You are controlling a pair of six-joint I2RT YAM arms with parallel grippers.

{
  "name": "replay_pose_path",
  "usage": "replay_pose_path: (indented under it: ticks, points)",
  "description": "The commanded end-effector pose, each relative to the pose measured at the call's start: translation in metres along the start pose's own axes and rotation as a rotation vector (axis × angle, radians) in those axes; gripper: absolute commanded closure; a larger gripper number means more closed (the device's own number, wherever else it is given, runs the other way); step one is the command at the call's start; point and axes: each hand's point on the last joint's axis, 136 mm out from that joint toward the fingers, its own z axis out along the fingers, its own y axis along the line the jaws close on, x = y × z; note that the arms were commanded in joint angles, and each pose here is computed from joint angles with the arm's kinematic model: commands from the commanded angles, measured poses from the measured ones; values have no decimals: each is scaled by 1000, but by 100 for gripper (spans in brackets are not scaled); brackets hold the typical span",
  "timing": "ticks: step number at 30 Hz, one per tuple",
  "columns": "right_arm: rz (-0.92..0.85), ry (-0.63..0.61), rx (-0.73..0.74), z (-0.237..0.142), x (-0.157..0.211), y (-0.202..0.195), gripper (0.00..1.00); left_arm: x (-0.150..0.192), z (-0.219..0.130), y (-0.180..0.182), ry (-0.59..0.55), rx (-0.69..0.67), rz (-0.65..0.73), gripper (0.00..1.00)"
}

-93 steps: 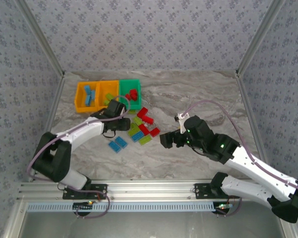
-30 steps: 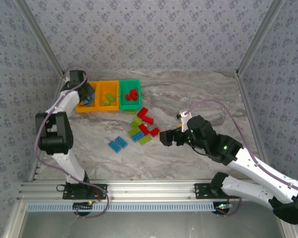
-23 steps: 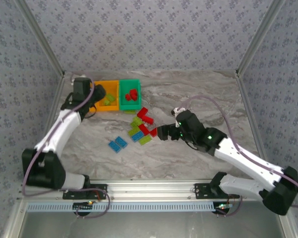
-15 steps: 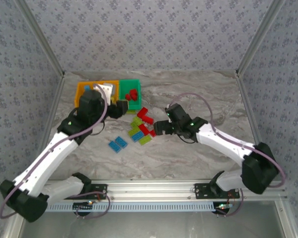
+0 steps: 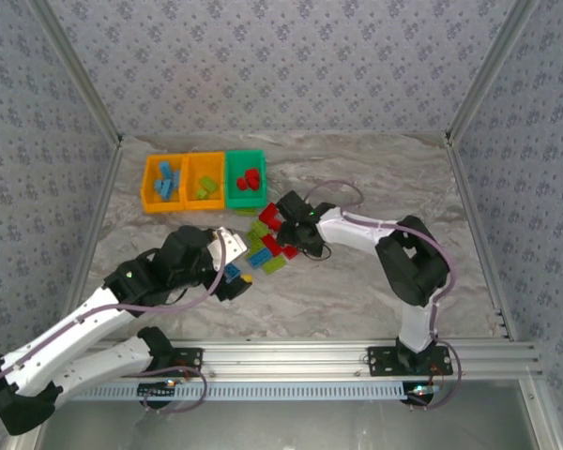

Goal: Sort the legos into containers by color

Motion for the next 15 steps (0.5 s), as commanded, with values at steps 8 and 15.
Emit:
replay_pose_path:
  ticks: [8,15]
  points:
    - [179,-1,250,4,16,-32,41,19,6,11,48,-77,53,1]
    - [181,0,252,6,18,-36,52,22,7,11,47,-82,67,1]
